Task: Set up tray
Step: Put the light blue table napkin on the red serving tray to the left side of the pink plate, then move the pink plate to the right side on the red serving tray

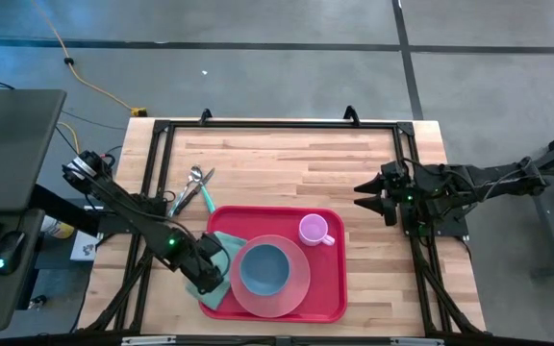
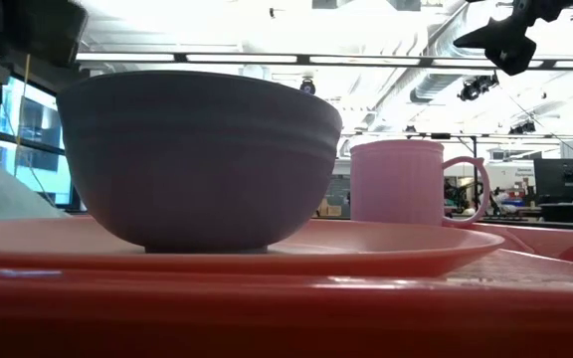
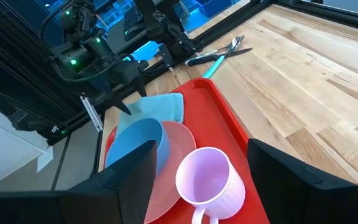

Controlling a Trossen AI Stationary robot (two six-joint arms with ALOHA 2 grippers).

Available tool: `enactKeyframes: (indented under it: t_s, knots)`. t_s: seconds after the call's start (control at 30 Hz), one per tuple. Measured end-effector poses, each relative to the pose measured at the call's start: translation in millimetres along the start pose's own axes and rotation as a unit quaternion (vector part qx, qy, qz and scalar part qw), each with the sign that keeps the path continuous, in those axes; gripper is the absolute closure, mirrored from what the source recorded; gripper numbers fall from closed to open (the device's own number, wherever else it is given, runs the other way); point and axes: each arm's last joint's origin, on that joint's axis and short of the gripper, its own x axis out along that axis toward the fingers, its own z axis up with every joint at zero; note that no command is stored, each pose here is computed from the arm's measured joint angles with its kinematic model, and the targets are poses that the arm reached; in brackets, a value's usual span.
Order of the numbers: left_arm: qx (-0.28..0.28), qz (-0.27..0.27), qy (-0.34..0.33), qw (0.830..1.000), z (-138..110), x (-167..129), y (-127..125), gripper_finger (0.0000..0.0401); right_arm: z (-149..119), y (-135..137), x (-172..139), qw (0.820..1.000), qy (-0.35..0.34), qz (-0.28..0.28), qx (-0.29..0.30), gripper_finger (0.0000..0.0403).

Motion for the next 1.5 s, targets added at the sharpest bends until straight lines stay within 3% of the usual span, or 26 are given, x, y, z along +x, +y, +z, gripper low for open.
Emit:
enactKeyframes:
  t_s: [0.2, 0.37, 0.6, 0.8, 1.0, 1.17, 1.37, 1.5]
  knots:
    - [-0.001, 0.045, 0.025, 0.999, -3.0, 9.1, 4.7, 0.0061, -2.7, -2.3, -0.1, 1.000, 0.012, -0.014, 0.001, 0.0171]
    - [0.004, 0.079, 0.003, 0.997, 2.6, -1.2, 11.5, 0.0055, -2.7, -2.3, -0.1, 1.000, 0.013, -0.014, 0.002, 0.0171]
    - [0.031, 0.054, -0.023, 0.998, 10.6, -29.8, 6.1, 0.0043, -2.9, -2.4, -0.1, 1.000, 0.013, -0.014, 0.002, 0.0171]
    - [0.036, 0.096, -0.141, 0.985, 24.1, -63.3, 9.0, 0.0041, -3.4, -2.6, 4.4, 0.999, 0.013, -0.028, 0.014, 0.0171]
    - [0.066, 0.116, -0.292, 0.947, 39.9, -101.2, 6.4, 0.0041, -2.2, 7.0, 27.8, 0.997, 0.038, 0.021, 0.058, 0.0171]
    - [0.104, 0.143, -0.303, 0.937, 50.2, -114.6, 6.6, 0.0041, 5.8, 32.1, 52.9, 0.994, 0.054, 0.072, 0.062, 0.0171]
    - [0.145, 0.167, -0.284, 0.933, 54.1, -116.2, 10.5, 0.0041, 34.6, 69.2, 66.1, 0.988, 0.156, -0.012, 0.008, 0.0171]
    - [0.167, 0.188, -0.275, 0.928, 53.0, -116.9, 14.1, 0.0041, 42.3, 83.9, 71.0, 0.955, 0.271, -0.123, -0.004, 0.0171]
